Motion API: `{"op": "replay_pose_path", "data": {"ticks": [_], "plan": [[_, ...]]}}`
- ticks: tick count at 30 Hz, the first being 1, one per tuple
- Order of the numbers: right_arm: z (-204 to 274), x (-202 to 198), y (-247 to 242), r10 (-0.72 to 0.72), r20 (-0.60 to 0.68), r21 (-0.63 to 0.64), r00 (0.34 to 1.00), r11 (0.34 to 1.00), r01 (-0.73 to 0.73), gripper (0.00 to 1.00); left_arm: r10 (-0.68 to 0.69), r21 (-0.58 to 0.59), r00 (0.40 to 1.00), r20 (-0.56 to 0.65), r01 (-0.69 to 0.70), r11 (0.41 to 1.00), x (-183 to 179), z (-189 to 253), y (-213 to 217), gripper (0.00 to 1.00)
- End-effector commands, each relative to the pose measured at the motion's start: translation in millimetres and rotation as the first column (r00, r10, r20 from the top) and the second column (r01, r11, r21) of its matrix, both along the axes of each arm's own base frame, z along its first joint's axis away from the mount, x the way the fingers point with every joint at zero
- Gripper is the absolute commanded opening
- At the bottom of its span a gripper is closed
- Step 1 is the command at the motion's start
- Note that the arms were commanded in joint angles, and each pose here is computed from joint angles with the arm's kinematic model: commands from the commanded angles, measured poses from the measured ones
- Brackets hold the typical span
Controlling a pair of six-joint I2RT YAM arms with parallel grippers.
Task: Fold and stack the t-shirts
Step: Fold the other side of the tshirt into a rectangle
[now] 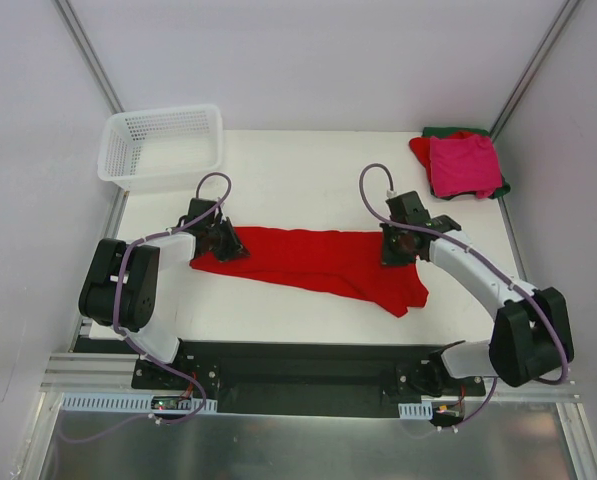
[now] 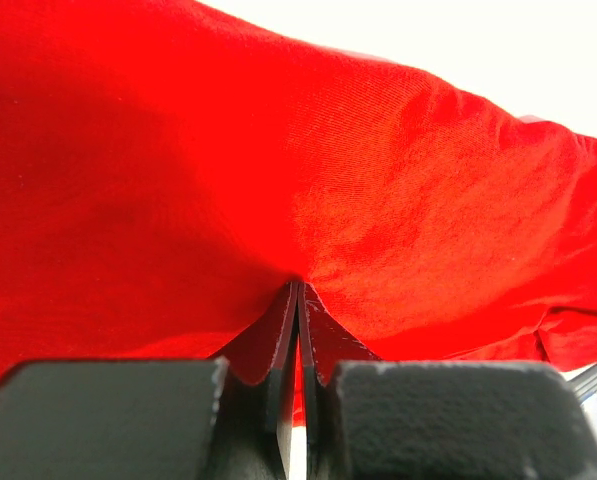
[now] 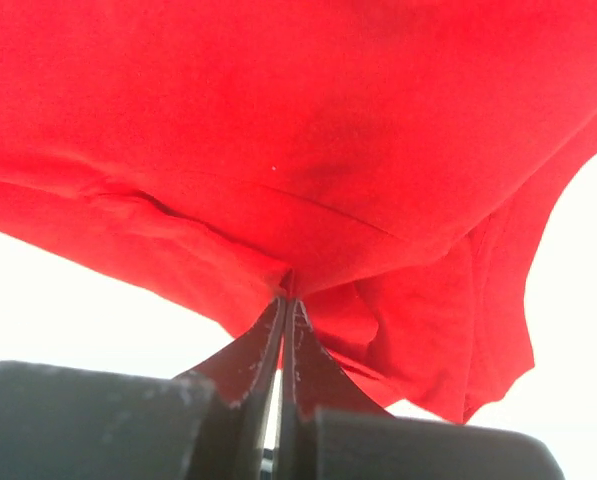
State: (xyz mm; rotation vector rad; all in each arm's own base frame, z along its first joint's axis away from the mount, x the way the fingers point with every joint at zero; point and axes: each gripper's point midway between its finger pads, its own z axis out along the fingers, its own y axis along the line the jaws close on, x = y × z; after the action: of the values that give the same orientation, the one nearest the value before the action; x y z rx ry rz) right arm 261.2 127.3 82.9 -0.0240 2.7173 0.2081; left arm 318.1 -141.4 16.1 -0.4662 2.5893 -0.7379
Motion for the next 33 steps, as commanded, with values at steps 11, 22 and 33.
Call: {"op": "replay_pose_path", "data": {"ticks": [11,22,33], "plan": [[20.4,-24.9,-4.9,0.03,-0.018,0.017,0.999,0.999,-0.03,0.2,0.002,0.044,0.996,-0.091,0.002,0.999,-20.5,-20.5,11.7,0.0],[-3.6,-47.4,-25.3,-0.015,-0.06,-0.049,0.998,0.999,0.012,0.3,0.0,0.037,0.997,-0.075,0.003,0.999,-16.1,-20.1,10.2,0.0],[-10.8,-36.0,-28.9,-0.017,-0.003,-0.072,1.0,0.997,0.017,0.3,-0.006,0.029,0.997,-0.078,0.008,1.0,-16.0,-20.7,8.2,0.0]]}}
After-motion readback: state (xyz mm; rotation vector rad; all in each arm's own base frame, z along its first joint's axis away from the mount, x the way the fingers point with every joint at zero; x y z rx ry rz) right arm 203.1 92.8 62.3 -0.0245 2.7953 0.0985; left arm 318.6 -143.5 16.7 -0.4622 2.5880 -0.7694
